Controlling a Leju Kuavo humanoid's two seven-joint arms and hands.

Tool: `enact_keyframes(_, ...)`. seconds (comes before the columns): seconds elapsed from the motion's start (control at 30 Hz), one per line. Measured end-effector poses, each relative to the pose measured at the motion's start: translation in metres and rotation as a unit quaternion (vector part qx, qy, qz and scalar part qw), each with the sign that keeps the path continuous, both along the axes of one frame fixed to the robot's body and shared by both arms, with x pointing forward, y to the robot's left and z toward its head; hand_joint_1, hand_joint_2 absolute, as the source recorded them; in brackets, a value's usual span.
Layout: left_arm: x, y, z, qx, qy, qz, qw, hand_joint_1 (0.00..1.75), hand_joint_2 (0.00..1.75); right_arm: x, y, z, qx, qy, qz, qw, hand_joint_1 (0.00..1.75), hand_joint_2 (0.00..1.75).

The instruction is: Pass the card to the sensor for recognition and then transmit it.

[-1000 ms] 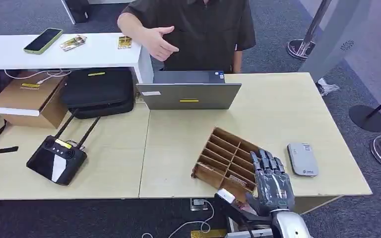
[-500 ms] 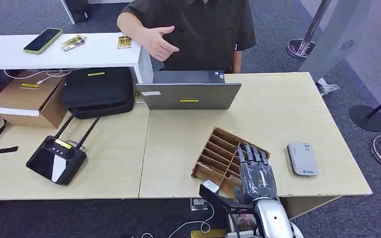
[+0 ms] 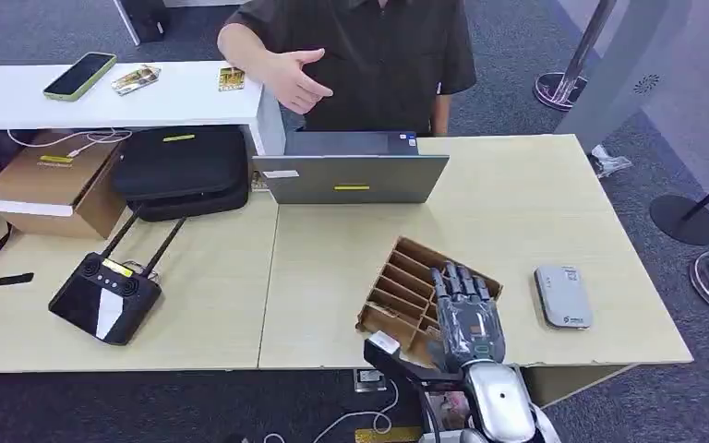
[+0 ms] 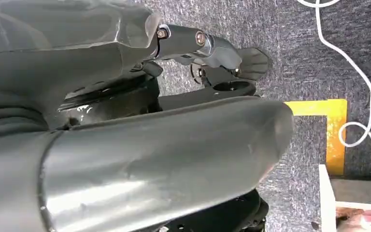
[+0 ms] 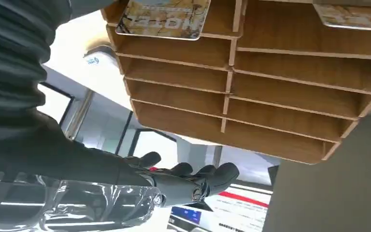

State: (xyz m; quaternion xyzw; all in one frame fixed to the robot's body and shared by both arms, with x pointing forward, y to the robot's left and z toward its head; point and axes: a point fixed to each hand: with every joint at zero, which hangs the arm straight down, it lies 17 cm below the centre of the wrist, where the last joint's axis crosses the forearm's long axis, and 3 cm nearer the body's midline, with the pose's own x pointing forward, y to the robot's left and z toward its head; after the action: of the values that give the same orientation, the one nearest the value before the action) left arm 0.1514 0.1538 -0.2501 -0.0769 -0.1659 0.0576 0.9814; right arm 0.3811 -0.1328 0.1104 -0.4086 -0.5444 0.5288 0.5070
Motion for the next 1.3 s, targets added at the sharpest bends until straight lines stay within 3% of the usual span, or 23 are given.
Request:
enact_keyframes(0.1, 0.0, 0.002, 0.0, -0.001, 0.001, 0.011, 1.0, 0.0, 0.0, -0.005, -0.011, -0.013, -0.02, 0.035, -0.023, 0.999, 0.0, 1.75)
enact_keyframes(0.2, -0.004, 0.006, -0.002, -0.003, 0.007, 0.028, 1.0, 0.0, 0.0, -0.005, -0.038, 0.003, -0.019, 0.019, -0.082, 0.996, 0.0, 1.75)
enact_keyframes(0.23, -0.005, 0.007, -0.002, -0.003, 0.009, 0.032, 0.999, 0.0, 0.0, -0.004, -0.046, 0.01, -0.021, 0.007, -0.098, 0.995, 0.0, 0.0)
enact_keyframes(0.37, -0.006, 0.006, -0.003, -0.005, 0.01, 0.037, 0.999, 0.0, 0.0, -0.001, -0.066, 0.031, -0.016, -0.023, -0.138, 0.99, 0.0, 0.0)
enact_keyframes(0.57, -0.007, 0.005, -0.003, -0.004, 0.01, 0.032, 0.999, 0.0, 0.0, -0.001, -0.072, 0.034, -0.013, -0.026, -0.15, 0.988, 0.0, 0.0)
enact_keyframes(0.7, -0.001, 0.005, -0.001, 0.003, 0.0, 0.032, 0.999, 0.0, 0.0, -0.004, -0.069, 0.024, -0.011, -0.002, -0.142, 0.99, 0.0, 0.0)
enact_keyframes(0.9, 0.03, -0.009, 0.009, -0.003, -0.011, 0.042, 0.999, 0.0, 0.0, -0.005, -0.051, 0.01, -0.005, 0.035, -0.117, 0.993, 0.0, 0.0)
enact_keyframes(1.3, 0.033, -0.013, 0.012, -0.004, -0.018, 0.038, 0.999, 0.0, 0.0, -0.013, -0.032, -0.001, -0.006, 0.063, -0.093, 0.994, 0.0, 0.0)
